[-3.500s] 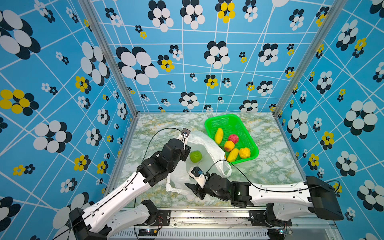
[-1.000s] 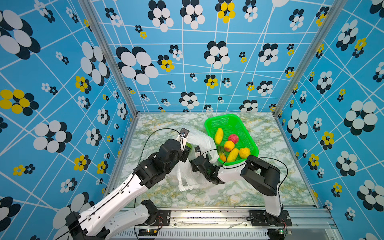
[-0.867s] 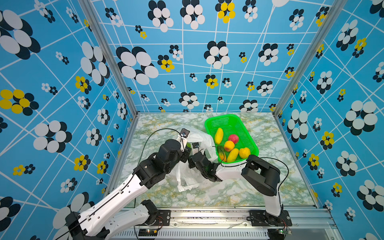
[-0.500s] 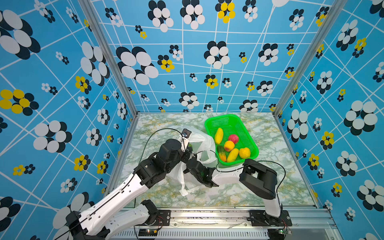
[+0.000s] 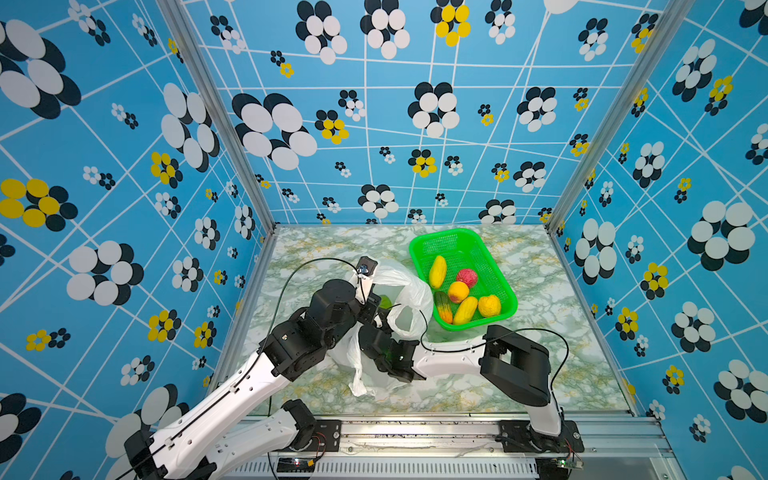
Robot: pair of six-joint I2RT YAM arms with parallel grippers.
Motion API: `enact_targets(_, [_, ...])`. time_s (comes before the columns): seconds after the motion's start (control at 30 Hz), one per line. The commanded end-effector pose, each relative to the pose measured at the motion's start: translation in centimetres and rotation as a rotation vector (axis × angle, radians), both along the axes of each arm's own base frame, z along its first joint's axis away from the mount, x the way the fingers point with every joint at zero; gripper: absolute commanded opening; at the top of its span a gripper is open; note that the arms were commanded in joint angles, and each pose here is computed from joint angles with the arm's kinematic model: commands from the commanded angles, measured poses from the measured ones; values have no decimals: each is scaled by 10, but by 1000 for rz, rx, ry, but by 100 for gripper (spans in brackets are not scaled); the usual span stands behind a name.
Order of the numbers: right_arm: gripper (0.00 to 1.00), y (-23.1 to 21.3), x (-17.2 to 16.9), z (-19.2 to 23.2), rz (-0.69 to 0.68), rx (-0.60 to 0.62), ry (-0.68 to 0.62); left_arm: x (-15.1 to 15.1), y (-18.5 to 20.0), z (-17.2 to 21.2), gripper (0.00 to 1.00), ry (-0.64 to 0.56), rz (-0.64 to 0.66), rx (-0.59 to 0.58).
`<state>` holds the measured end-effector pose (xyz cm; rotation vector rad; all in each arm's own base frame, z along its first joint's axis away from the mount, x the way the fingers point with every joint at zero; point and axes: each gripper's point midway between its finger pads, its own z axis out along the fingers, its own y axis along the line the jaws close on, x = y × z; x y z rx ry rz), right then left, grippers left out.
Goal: Untie the knot of the plastic bag and take out the fruit
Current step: 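Lower the open right gripper around the green pepper and close it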
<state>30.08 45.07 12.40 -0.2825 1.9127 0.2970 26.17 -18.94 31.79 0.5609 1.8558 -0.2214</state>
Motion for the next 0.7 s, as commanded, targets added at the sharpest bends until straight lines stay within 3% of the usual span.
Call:
enact_targets(0.0, [99,-50,28,-28,-191,-111,44,-3,1,3,0,-5,-1,-22])
enact_targets(0.13, [99,-61,45,-43,-235,-141,77,-3,2,2,0,-6,0,-20])
enact_targets(0.4, [99,-30,53,-70,-101,-145,114,-3,2,3,0,-7,4,-19])
enact_targets(0.67, [99,-20,80,-91,-101,-137,174,-2,0,2,0,-5,1,-20])
